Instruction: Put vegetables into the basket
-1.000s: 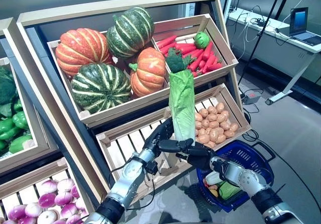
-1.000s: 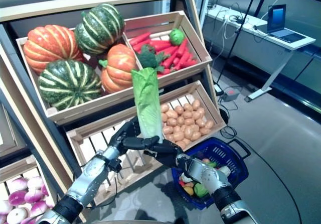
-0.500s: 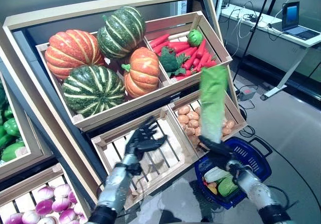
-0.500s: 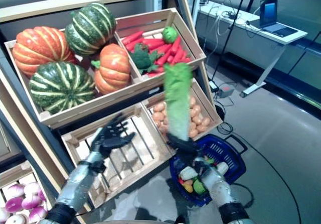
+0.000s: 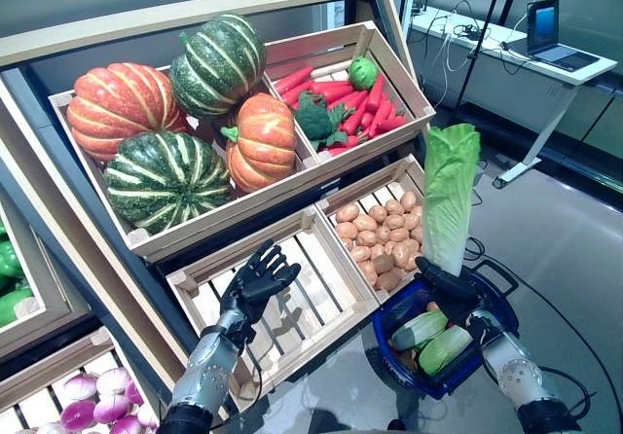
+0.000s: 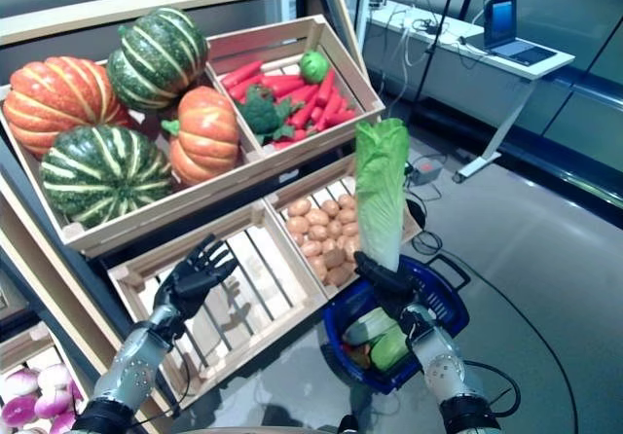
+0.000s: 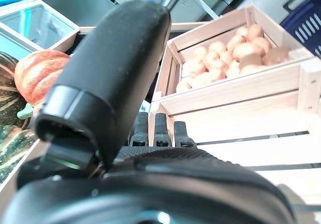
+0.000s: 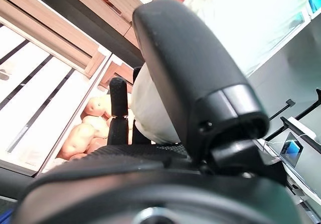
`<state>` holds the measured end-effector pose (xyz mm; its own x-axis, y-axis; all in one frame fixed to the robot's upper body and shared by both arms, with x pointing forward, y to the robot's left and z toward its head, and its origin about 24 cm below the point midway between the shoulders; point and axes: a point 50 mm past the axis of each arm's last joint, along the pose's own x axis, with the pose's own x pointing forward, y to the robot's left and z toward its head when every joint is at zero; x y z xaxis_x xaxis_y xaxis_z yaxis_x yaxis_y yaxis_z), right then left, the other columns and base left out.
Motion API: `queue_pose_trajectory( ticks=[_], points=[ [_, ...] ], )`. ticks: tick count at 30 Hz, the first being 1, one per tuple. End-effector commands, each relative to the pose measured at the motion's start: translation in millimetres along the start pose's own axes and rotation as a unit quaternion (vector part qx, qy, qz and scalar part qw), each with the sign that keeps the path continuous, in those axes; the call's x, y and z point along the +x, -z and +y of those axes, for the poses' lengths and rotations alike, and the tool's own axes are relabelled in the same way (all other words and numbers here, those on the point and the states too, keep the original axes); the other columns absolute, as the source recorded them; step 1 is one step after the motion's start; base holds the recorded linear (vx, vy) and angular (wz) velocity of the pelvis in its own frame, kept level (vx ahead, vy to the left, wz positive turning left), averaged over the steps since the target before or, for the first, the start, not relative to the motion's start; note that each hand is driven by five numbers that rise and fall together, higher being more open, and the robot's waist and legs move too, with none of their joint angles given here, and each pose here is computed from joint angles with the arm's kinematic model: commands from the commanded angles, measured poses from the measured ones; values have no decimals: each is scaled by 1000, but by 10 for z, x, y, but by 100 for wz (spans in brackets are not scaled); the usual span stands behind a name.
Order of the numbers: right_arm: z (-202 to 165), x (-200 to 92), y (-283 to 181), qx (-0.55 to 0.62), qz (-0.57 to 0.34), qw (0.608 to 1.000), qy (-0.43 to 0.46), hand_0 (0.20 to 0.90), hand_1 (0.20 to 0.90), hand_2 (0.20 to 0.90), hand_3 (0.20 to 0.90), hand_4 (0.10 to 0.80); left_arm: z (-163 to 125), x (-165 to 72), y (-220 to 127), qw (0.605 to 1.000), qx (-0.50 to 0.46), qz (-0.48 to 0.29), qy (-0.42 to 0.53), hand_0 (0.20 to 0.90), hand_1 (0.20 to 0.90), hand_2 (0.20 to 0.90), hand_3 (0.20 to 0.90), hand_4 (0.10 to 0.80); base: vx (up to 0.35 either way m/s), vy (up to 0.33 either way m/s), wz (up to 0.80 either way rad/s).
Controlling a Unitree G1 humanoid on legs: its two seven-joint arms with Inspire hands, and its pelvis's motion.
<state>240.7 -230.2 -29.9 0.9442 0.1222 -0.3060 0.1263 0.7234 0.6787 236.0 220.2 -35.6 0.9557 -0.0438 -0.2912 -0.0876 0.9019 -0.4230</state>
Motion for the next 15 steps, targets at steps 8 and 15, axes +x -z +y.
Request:
queue_pose_trajectory(
  ticks=[8,15],
  points=[
    [95,116,-545,10,-146,989,14,300,300,300,300,400,-243,144,-756,964,211,-161,8,900,900,900,900,800,13,-19,-1],
    [-92,175,-852,26,-214,972,99,300,300,300,300,400,-442,153,-905,957,196,-207,43,900,900,900,900,800,-175,-19,1]
  ],
)
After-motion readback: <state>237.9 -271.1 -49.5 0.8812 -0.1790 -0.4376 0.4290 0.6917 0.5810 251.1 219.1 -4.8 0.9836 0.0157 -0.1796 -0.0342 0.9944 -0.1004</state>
